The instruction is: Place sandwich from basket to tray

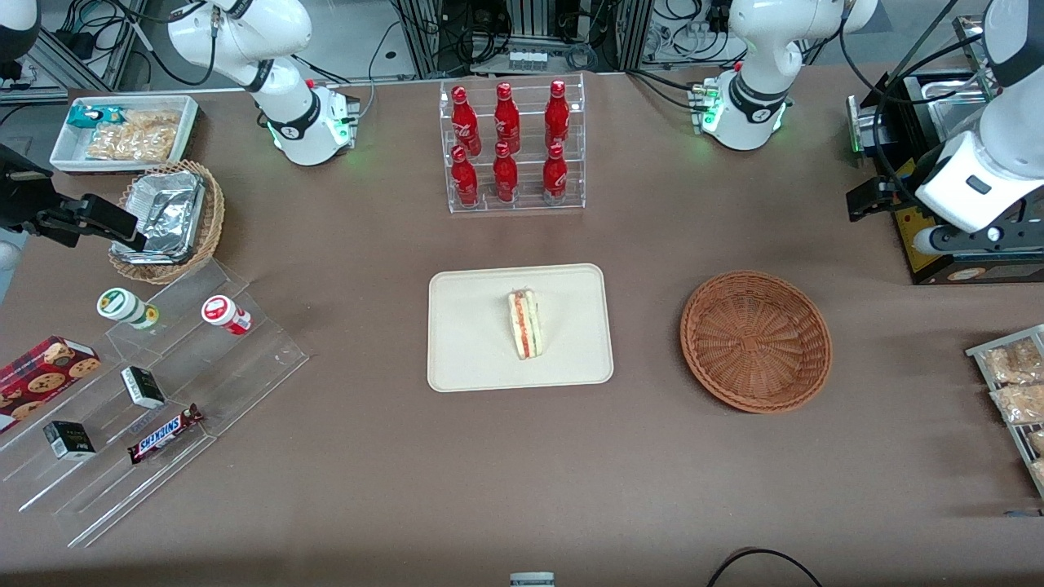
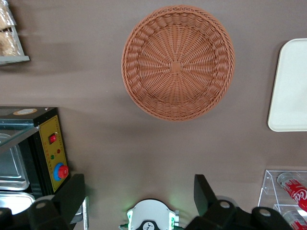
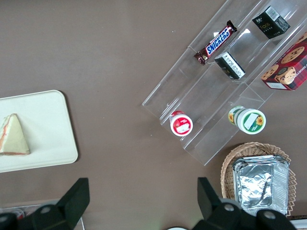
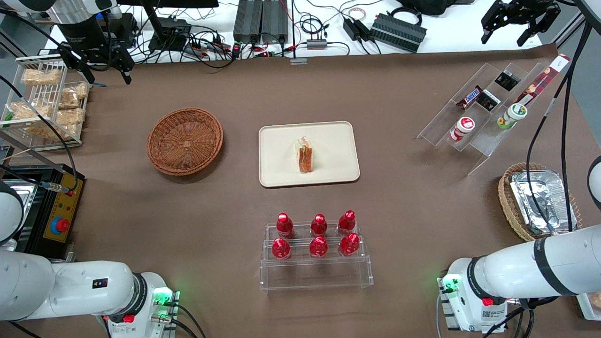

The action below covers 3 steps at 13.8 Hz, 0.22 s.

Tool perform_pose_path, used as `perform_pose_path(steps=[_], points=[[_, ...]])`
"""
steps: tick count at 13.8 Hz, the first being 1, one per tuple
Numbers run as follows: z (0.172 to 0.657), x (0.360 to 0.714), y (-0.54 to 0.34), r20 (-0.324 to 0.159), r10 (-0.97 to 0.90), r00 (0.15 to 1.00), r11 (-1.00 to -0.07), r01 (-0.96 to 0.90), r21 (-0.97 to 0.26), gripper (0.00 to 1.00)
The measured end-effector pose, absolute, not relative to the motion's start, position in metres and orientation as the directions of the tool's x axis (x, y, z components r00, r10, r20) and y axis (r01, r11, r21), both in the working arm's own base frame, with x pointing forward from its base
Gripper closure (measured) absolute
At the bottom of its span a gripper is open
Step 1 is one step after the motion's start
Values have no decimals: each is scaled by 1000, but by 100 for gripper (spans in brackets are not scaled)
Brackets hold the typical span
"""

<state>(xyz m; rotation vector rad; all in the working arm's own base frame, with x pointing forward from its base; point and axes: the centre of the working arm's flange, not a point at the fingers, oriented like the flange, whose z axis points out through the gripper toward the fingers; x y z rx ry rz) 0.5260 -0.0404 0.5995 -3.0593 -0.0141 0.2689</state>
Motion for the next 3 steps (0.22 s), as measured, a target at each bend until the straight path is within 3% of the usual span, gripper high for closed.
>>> perform_pose_path(steps=[3], points=[[602, 531, -33, -140, 28, 990, -998, 18, -67, 0]])
